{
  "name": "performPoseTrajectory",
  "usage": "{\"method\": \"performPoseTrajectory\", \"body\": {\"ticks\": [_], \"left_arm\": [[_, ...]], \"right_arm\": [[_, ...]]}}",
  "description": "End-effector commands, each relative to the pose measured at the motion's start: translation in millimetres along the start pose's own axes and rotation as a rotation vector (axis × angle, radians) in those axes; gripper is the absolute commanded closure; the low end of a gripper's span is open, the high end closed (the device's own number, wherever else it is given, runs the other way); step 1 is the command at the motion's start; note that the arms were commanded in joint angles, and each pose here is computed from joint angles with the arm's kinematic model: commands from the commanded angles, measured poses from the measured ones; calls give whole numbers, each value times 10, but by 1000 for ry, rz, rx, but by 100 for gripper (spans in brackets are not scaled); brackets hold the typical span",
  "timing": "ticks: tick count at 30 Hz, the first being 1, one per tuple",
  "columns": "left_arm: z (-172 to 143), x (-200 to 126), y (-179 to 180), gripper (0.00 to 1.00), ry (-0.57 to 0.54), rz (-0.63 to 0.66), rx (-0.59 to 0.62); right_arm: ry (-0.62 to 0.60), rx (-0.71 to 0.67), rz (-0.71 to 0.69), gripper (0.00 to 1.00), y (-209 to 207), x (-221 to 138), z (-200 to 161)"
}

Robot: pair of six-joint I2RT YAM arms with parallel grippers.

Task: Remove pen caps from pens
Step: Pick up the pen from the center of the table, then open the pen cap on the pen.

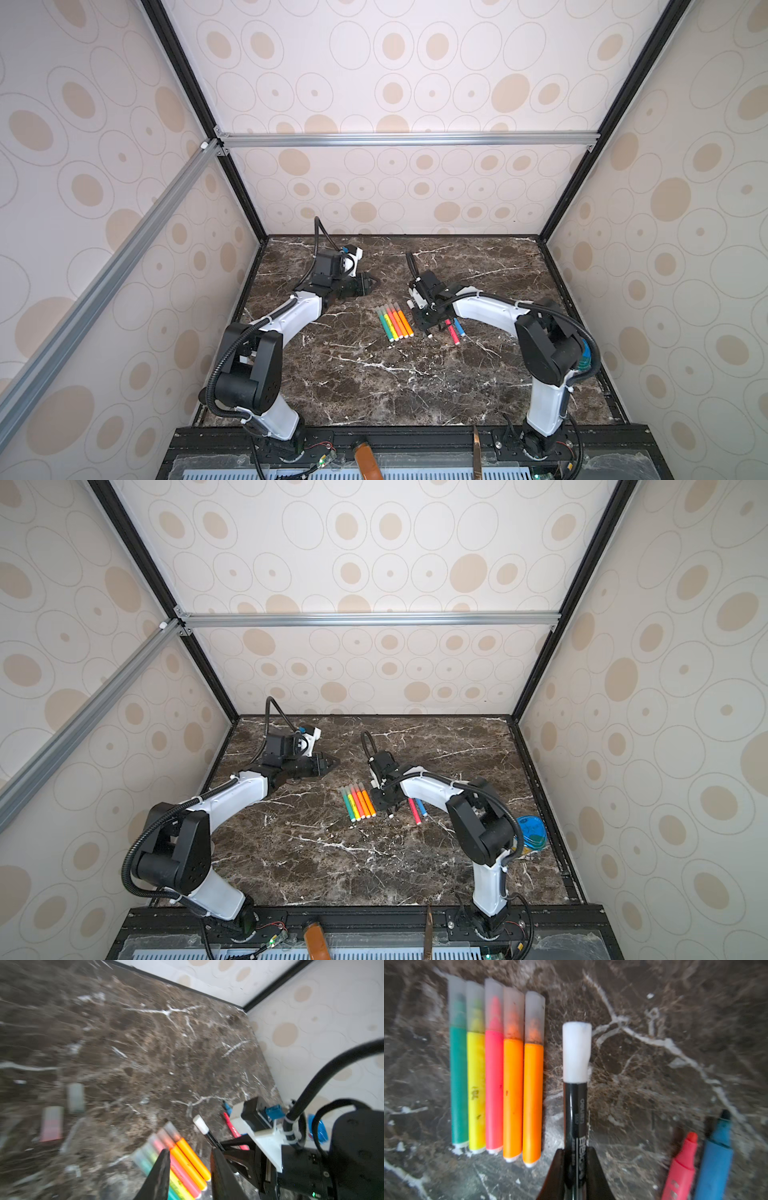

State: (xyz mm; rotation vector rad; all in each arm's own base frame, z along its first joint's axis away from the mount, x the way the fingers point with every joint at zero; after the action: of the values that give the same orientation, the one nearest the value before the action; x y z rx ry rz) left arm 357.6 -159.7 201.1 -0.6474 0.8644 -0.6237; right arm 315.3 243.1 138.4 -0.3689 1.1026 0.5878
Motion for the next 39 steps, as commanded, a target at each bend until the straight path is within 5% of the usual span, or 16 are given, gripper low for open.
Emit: {"method": "performPoseTrajectory", "body": {"ticks": [1, 15, 34, 39], "left_arm": [[-77, 63, -214, 67, -3, -147, -1], [-230, 342, -560, 66, 34, -331, -45], [-167, 622, -616, 62, 48, -339, -69], [-131, 681, -629, 69, 51, -345, -69]], "right_arm": [[-132, -9, 32, 99, -28, -340, 70], [-300, 5, 111, 100, 40, -727, 33], [-317, 2, 172, 100, 101, -681, 46], [-322, 3, 171, 100, 99, -682, 40]]}}
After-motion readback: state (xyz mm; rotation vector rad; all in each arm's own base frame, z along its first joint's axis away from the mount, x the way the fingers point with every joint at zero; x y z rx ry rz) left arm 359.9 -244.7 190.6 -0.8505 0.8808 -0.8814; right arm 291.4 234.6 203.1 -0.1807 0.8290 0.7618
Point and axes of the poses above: each gripper's point midway between its finger pads, its own x axis out along the fingers, its own y axis along the line the jaws close on, z = x × y, the point moved 8 cm from there along -x, back along the fingers, and after that the axes turned 12 degrees about -x, right-handed, at the moved point
